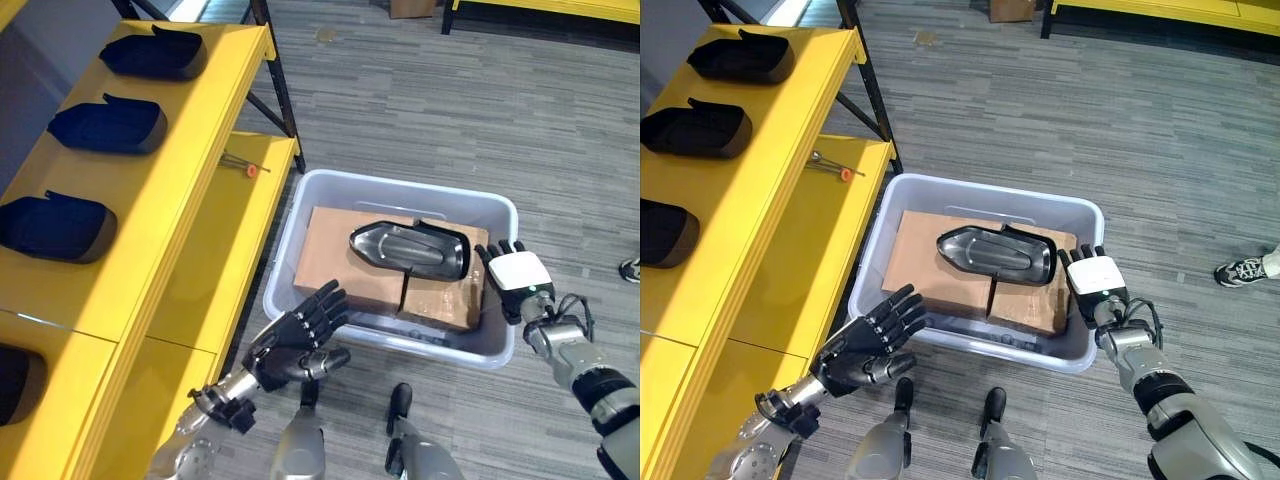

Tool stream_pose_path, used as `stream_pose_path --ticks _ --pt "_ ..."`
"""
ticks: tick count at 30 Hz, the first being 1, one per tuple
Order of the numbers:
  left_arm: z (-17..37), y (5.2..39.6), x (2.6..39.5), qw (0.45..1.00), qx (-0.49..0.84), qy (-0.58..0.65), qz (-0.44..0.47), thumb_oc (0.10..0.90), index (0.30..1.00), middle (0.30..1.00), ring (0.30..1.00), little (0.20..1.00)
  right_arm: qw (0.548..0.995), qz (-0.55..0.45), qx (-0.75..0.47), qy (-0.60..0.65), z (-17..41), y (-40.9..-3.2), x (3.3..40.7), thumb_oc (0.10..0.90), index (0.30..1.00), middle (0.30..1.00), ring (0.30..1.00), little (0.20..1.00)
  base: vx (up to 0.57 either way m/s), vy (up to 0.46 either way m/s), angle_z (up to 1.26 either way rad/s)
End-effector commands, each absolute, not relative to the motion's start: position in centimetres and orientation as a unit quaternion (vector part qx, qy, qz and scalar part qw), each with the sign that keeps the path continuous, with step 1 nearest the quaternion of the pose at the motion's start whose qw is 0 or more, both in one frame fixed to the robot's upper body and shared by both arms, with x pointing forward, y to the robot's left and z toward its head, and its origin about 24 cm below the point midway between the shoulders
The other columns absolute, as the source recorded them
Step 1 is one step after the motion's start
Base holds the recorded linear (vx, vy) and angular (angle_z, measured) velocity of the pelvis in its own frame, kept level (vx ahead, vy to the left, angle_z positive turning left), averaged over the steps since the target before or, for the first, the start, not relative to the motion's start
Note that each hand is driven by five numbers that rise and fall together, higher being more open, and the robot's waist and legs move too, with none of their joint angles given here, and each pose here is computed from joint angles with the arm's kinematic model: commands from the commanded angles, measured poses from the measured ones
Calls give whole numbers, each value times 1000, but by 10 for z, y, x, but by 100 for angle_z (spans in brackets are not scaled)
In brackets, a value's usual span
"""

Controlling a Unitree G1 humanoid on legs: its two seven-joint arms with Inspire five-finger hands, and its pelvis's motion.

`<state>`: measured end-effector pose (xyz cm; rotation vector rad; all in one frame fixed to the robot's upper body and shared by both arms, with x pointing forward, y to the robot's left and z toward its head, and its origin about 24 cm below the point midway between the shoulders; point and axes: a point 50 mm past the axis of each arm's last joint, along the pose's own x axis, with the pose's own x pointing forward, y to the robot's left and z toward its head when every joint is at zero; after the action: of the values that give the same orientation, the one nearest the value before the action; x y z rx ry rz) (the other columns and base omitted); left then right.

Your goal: Move parts from the plastic box to the shelf.

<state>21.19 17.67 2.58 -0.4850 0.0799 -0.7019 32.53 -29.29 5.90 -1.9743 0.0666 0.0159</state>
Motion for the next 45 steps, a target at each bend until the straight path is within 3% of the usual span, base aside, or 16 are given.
stream_pose_path --ticks 1,4,5,8,17,20,24,26,27,45 --pt "54 162 214 884 -246 -49 -395 900 1000 1000 1000 1000 505 -101 -855 -52 129 -298 351 900 1000 1000 1000 1000 26 -6 6" --pt "53 163 212 884 -246 -44 -396 900 1000 1000 1000 1000 499 -118 -856 -59 135 -303 350 900 1000 1000 1000 1000 45 -11 6" --pt "52 163 210 883 -247 -38 -398 900 1000 1000 1000 1000 471 -113 -872 -74 141 -303 352 900 1000 1000 1000 1000 65 -23 2" --pt "51 162 209 882 -247 -32 -399 900 1000 1000 1000 1000 442 -110 -885 -93 148 -303 352 900 1000 1000 1000 1000 48 -17 1" --pt "50 163 207 880 -249 -26 -403 900 1000 1000 1000 1000 399 -141 -898 -119 165 -309 351 900 1000 1000 1000 1000 18 -16 2" --pt "50 164 208 880 -248 -25 -404 900 1000 1000 1000 1000 404 -136 -896 -128 168 -306 353 900 1000 1000 1000 1000 3 -42 4" --pt "54 164 211 881 -244 -31 -405 900 1000 1000 1000 1000 448 -143 -876 -105 171 -306 358 900 1000 1000 1000 1000 -35 -66 4" --pt "55 164 212 880 -242 -33 -406 900 1000 1000 1000 1000 430 -136 -885 -113 171 -302 360 900 1000 1000 1000 1000 -78 -95 10" --pt "56 163 215 880 -234 -36 -411 900 1000 1000 1000 1000 392 -129 -903 -119 175 -297 364 900 1000 1000 1000 1000 -96 -114 3" --pt "71 177 224 890 -187 -53 -412 900 1000 1000 1000 1000 291 -176 -917 -209 217 -281 369 900 1000 1000 1000 1000 -52 -121 7"
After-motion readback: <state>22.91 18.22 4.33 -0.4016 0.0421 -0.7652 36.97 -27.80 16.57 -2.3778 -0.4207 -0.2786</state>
